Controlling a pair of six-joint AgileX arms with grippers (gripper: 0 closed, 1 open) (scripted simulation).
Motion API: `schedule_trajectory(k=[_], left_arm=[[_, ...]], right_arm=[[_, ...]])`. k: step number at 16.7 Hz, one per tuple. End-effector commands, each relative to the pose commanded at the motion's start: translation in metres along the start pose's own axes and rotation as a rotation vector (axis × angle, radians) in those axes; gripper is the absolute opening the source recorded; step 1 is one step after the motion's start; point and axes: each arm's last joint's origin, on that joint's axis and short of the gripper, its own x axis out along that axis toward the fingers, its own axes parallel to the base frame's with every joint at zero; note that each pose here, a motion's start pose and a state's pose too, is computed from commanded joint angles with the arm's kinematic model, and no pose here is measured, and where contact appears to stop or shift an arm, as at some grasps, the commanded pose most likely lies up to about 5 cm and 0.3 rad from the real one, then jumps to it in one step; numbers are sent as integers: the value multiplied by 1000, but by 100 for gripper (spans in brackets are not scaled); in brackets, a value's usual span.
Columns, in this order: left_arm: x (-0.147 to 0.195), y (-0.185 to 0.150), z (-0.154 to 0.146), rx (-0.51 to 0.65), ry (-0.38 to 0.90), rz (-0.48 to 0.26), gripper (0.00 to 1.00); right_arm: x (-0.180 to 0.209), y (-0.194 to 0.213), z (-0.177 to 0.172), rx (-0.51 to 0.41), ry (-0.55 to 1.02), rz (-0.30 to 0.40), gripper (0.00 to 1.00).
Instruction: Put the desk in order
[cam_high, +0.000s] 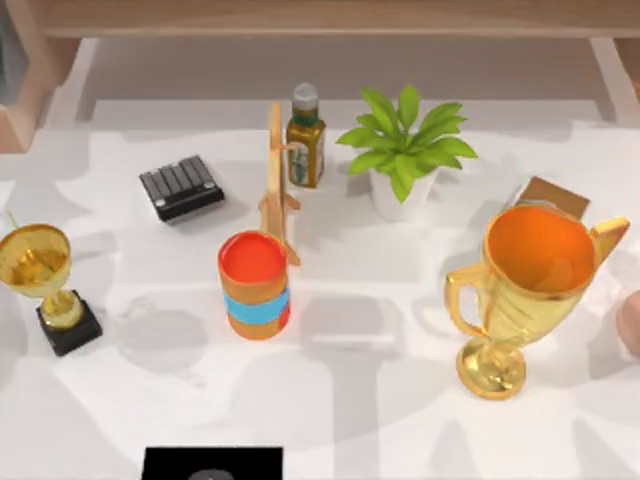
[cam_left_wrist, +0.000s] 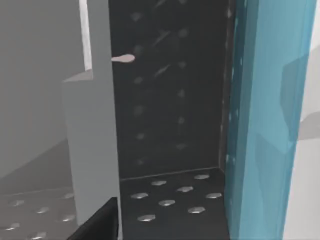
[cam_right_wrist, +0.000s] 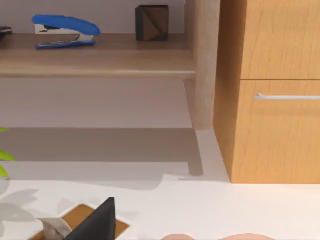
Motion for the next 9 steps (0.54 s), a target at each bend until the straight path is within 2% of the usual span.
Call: schedule_trajectory(k=[5, 9], left_arm=[[-23, -4, 1, 5, -2, 5, 100], [-35, -16, 2, -11, -8, -20, 100]], right_arm=[[0, 0, 0, 0, 0, 0, 100], [0, 0, 0, 0, 0, 0, 100]])
